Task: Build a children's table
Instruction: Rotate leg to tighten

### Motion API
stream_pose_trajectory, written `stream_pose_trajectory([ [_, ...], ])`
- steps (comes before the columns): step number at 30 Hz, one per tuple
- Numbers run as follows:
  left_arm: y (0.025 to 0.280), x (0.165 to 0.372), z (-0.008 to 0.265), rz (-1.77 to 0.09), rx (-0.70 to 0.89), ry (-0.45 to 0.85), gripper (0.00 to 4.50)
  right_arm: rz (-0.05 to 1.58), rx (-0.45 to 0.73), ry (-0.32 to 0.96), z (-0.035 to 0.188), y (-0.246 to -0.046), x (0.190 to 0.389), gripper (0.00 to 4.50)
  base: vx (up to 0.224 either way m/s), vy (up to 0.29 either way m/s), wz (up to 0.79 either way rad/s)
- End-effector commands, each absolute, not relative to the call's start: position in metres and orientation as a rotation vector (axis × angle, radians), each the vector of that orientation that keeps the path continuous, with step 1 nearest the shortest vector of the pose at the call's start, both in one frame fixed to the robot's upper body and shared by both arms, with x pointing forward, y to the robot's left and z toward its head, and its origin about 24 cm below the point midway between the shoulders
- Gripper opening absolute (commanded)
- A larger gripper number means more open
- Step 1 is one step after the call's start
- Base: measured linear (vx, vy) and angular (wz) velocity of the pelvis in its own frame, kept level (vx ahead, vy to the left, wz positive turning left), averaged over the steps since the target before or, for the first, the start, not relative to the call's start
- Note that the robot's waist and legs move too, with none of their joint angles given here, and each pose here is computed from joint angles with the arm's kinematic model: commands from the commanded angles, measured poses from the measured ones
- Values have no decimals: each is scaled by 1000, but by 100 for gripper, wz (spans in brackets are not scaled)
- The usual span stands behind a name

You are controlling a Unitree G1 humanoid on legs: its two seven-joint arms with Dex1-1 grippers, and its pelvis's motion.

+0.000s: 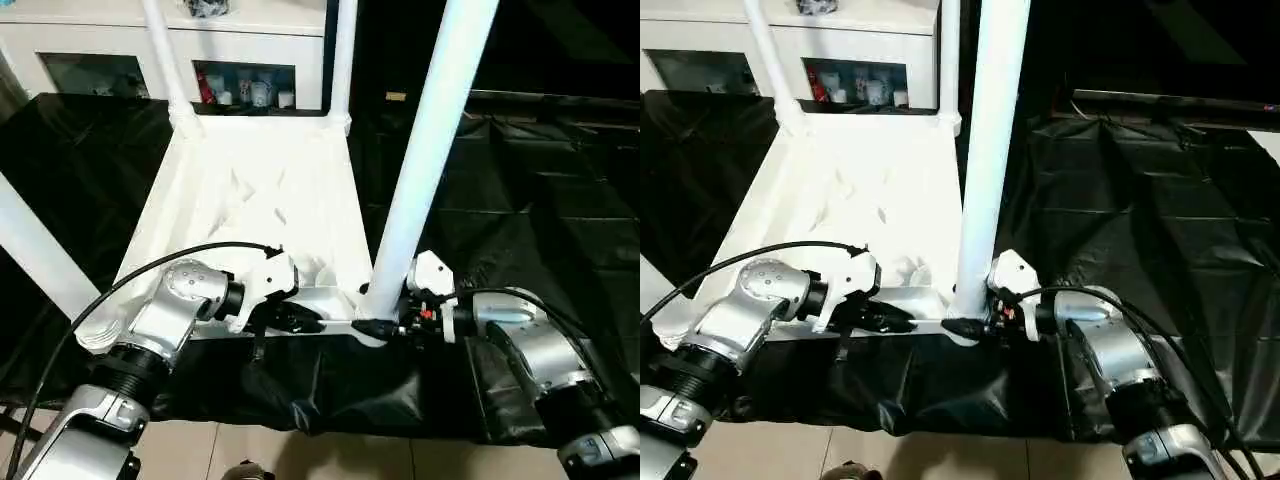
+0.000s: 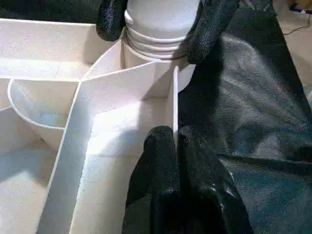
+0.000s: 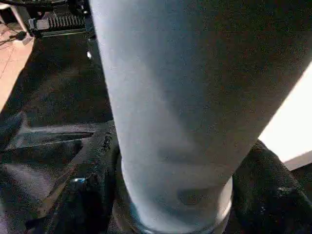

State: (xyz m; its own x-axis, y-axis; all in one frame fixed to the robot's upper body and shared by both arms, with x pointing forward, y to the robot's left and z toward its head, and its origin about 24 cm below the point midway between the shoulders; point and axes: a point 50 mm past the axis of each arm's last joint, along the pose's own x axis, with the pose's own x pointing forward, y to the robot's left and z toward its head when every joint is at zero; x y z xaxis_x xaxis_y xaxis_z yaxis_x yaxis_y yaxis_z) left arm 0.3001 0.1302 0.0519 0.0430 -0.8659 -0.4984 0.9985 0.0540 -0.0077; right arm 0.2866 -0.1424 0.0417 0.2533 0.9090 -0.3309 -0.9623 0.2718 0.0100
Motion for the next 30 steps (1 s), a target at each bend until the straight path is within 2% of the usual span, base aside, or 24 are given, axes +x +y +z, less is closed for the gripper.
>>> stream_pose_trajectory([
  [1, 118, 297, 54, -1523, 378, 376, 0, 1332, -203, 307, 39, -135, 281, 270, 0, 0, 0],
  [4, 114, 306, 50, -1372, 400, 361, 0, 1169, -185, 296, 33, -132, 290, 267, 0, 0, 0],
  [5, 114, 306, 50, -1372, 400, 361, 0, 1169, -185, 296, 33, -132, 290, 267, 0, 0, 0],
  [6, 110, 314, 49, -1256, 399, 342, 0, 1012, -174, 296, 28, -129, 300, 267, 0, 0, 0],
  [7, 110, 315, 50, -1252, 398, 340, 0, 1004, -173, 296, 28, -129, 301, 267, 0, 0, 0],
  [8, 105, 319, 51, -1186, 376, 321, 0, 869, -129, 301, 24, -125, 309, 267, 0, 0, 0],
  [9, 101, 321, 51, -1157, 377, 314, 0, 805, -95, 305, 22, -122, 312, 267, 0, 0, 0],
  [11, 97, 323, 51, -1121, 374, 312, 0, 746, -62, 313, 19, -118, 315, 266, 0, 0, 0],
  [14, 84, 327, 50, -1016, 354, 318, 0, 611, 16, 344, 11, -103, 318, 266, 0, 0, 0],
  [16, 75, 329, 49, -965, 343, 315, 0, 568, 21, 358, 8, -92, 318, 266, 0, 0, 0],
  [17, 75, 329, 49, -965, 343, 315, 0, 568, 21, 358, 8, -92, 318, 266, 0, 0, 0],
  [18, 67, 328, 49, -955, 325, 307, 0, 577, 16, 356, 8, -83, 317, 266, 0, 0, 0],
  [20, 57, 324, 50, -993, 307, 292, 0, 632, 23, 343, 8, -75, 313, 322, 0, 0, 0],
  [22, 54, 321, 51, -1037, 303, 281, 0, 655, 19, 335, 9, -77, 312, 336, 0, 0, 0],
  [25, 52, 315, 54, -1106, 295, 244, 0, 691, 11, 313, 14, -83, 311, 353, 0, 0, 0],
  [26, 54, 313, 54, -1134, 297, 238, 0, 719, -13, 297, 16, -87, 311, 377, 0, 0, 0],
  [30, 61, 305, 52, -1243, 310, 249, 0, 845, -139, 269, 22, -106, 306, 382, 0, 0, 0],
])
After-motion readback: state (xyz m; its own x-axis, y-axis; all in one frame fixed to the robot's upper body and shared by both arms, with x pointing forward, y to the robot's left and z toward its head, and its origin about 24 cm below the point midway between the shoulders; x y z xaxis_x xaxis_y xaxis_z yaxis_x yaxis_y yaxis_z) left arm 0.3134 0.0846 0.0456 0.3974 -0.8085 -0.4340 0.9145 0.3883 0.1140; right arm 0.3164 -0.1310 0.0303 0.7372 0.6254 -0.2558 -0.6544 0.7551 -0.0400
